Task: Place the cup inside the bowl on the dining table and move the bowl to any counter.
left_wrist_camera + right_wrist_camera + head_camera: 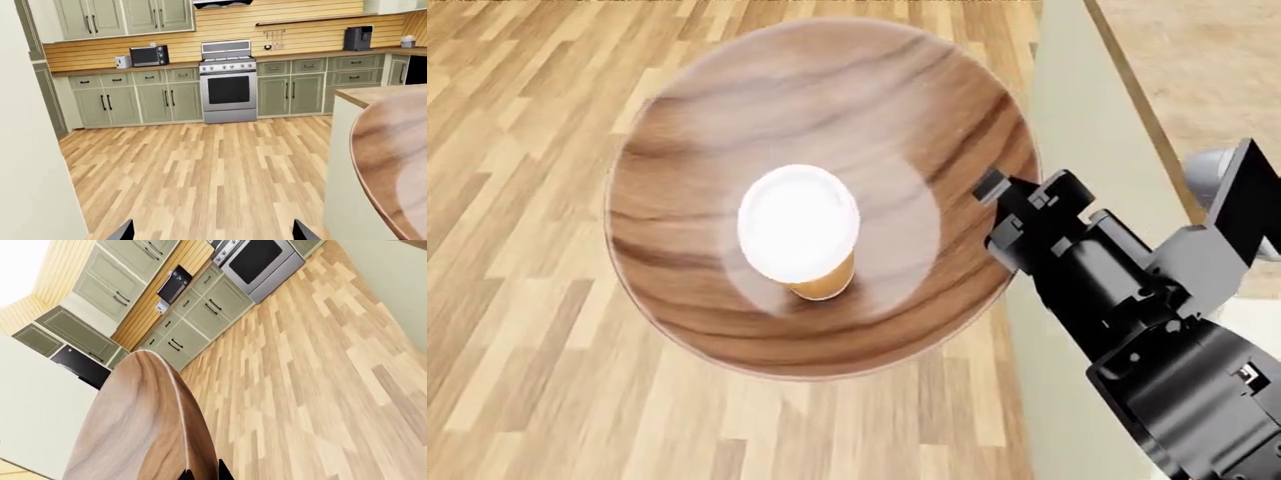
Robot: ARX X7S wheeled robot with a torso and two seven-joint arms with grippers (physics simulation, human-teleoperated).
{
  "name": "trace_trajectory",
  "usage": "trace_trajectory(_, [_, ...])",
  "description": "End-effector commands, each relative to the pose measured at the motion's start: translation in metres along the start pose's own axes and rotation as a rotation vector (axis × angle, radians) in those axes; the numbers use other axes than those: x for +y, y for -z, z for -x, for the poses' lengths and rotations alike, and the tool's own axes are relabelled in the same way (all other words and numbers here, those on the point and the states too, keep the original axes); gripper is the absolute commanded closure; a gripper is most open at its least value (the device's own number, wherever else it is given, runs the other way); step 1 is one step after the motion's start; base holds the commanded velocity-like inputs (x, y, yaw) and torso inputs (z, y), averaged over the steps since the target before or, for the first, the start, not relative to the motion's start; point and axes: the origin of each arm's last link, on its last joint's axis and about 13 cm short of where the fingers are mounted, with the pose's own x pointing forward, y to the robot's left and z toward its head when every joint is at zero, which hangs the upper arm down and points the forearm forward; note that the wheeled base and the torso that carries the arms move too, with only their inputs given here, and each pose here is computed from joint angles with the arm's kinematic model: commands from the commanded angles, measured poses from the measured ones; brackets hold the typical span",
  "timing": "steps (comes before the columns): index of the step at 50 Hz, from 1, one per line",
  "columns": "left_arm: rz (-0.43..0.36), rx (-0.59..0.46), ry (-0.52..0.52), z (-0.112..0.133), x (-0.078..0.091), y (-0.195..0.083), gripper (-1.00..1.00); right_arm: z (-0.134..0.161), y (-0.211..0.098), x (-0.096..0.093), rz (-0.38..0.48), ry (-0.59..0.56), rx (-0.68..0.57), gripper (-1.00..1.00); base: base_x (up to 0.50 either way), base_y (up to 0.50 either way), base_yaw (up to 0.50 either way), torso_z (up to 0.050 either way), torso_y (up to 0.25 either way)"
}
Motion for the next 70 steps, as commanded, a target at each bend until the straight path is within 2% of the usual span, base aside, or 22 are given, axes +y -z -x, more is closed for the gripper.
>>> trace_trajectory(1, [-0.001,0.004,-0.008,0.0015,0.0006,0.001,-1.0,-0.0006,-0.0027,0.0038,-0.012,-0.035,-0.038,1.0,0.39,0.0,0.0,0.0,0.0])
trace_trajectory(21, [0.001,0.008,-0.007,0.0006,-0.0014,0.0031,-1.0,-0.003,0.002,0.0035,-0.017,-0.031,-0.024,1.0,0.44,0.01,0.0,0.0,0.002])
trace_trajectory(34, [0.005,0.008,-0.007,0.004,0.004,0.004,-1.0,-0.0034,0.0012,0.0045,-0.013,-0.019,-0.034,1.0,0.5,0.2,0.0,0.0,0.002])
trace_trajectory(52, [0.007,0.009,-0.004,0.0022,-0.0009,0.0056,-1.0,-0.0048,0.0035,0.0038,-0.004,-0.02,-0.041,1.0,0.5,0.18,0.0,0.0,0.001])
trace_trajectory(66, [0.009,0.002,-0.008,0.0041,0.0047,0.0022,-1.0,-0.006,0.0002,0.0052,-0.001,-0.014,-0.051,1.0,0.5,0.08,0.0,0.001,0.001])
trace_trajectory(70, [0.008,0.003,-0.007,0.0018,0.0007,0.0031,-1.0,-0.0069,0.0002,0.005,-0.003,-0.011,-0.054,1.0,0.5,0.1,0.0,0.0,0.003])
